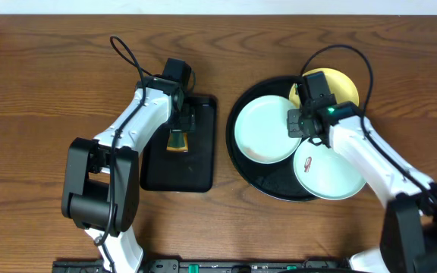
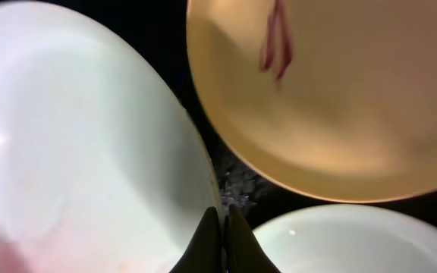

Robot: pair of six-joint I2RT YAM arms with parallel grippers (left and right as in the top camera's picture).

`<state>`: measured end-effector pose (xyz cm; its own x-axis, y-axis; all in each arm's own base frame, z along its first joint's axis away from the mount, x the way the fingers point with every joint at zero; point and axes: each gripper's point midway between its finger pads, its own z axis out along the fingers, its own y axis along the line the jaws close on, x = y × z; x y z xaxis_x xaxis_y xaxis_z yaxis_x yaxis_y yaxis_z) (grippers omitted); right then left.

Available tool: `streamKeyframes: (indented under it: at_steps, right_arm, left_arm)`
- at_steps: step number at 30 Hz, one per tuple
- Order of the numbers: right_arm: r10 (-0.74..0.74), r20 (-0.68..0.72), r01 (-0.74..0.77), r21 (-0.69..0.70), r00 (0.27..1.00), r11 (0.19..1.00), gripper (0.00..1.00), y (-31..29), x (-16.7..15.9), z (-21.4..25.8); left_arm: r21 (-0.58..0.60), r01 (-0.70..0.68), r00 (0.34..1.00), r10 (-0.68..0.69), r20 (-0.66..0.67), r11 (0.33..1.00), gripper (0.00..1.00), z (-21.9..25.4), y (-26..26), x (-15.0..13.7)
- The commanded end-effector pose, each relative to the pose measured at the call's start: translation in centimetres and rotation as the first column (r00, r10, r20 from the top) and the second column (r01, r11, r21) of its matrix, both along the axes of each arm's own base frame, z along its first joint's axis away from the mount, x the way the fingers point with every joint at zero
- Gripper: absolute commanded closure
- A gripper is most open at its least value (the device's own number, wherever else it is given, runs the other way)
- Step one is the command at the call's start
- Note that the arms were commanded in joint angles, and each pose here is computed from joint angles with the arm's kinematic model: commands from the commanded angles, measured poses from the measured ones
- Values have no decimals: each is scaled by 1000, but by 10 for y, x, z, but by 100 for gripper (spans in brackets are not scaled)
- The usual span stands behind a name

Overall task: Clean dirty plates on tray and stack at the side
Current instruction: 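Grip the scrubbed light green plate rim with right gripper and lift it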

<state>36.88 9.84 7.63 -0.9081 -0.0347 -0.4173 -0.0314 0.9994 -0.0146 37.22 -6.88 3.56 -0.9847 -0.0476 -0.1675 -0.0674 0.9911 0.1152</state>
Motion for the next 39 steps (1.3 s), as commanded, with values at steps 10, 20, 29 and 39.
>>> streamKeyframes:
  at_steps: [10,20,29,39]
  right_arm:
    - [23,276,38,-215,961,976,99,-27,6,94]
    - [204,451,81,-535,869,841,99,3,-12,159]
    - [184,654,375,-615,734,694,99,12,-38,223]
    - [194,695,405,-597,693,692,99,26,-50,232]
  left_arm:
    - [-10,-7,1000,8,24,1000,11,9,0,4]
    - [-10,-7,1000,8,24,1000,11,9,0,4]
    - [-10,-7,1000,8,24,1000,11,9,0,4]
    - [-10,-7,1000,8,24,1000,10,9,0,4]
